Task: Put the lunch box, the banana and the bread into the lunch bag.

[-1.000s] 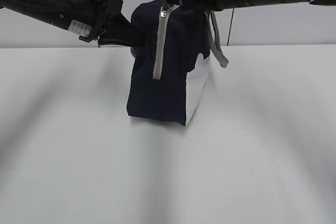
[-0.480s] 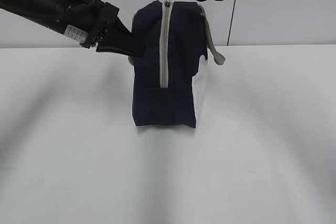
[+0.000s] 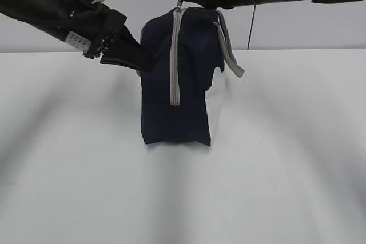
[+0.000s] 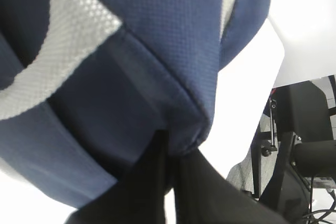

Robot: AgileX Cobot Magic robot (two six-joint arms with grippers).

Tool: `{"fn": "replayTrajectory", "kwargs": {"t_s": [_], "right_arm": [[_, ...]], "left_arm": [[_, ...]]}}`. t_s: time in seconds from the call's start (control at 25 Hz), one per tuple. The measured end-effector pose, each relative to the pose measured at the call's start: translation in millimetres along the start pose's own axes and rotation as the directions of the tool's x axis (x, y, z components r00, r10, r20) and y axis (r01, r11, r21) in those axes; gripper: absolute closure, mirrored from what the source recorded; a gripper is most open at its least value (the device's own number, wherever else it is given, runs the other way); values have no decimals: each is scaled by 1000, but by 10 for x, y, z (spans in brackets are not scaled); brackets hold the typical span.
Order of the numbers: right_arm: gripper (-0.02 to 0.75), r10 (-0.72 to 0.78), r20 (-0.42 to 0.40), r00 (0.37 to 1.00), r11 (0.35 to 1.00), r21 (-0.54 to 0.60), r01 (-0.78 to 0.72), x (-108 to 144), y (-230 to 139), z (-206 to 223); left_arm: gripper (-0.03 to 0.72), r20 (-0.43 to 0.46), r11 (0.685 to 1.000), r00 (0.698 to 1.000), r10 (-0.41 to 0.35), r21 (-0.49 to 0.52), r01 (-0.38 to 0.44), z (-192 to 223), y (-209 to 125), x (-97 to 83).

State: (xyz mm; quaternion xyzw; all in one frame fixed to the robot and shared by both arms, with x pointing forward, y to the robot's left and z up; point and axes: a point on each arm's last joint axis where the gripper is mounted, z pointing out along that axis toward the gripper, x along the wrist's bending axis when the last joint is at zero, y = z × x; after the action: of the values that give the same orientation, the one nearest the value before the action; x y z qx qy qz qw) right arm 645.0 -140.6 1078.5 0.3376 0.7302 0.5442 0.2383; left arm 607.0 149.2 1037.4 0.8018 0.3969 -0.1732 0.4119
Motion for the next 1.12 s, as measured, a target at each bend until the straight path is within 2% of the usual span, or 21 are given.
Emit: {"fn": "replayTrajectory", "kwargs": {"t_s": [0.36,0.72,0.96,1.12], "right_arm": [[754,-10,24,1000,999,48,9,-92,-53,104],[754,82,-98,992,991,109,-71,-47,-93,50],[754,97,-94,991,989,118,-86,-57,-111,44],[754,126,-63,990,982,153,-115,-119,-265,22]], "left_arm": [[686,-23,1000,1000,2,31,-1,-6,-27,15],[686,-30,999,1000,4,37,-3,-5,-35,22],[686,-22,1000,1000,0,24,1,-5,-23,15],[686,-18,1000,1000,-2,20,2,-4,-19,11]]}}
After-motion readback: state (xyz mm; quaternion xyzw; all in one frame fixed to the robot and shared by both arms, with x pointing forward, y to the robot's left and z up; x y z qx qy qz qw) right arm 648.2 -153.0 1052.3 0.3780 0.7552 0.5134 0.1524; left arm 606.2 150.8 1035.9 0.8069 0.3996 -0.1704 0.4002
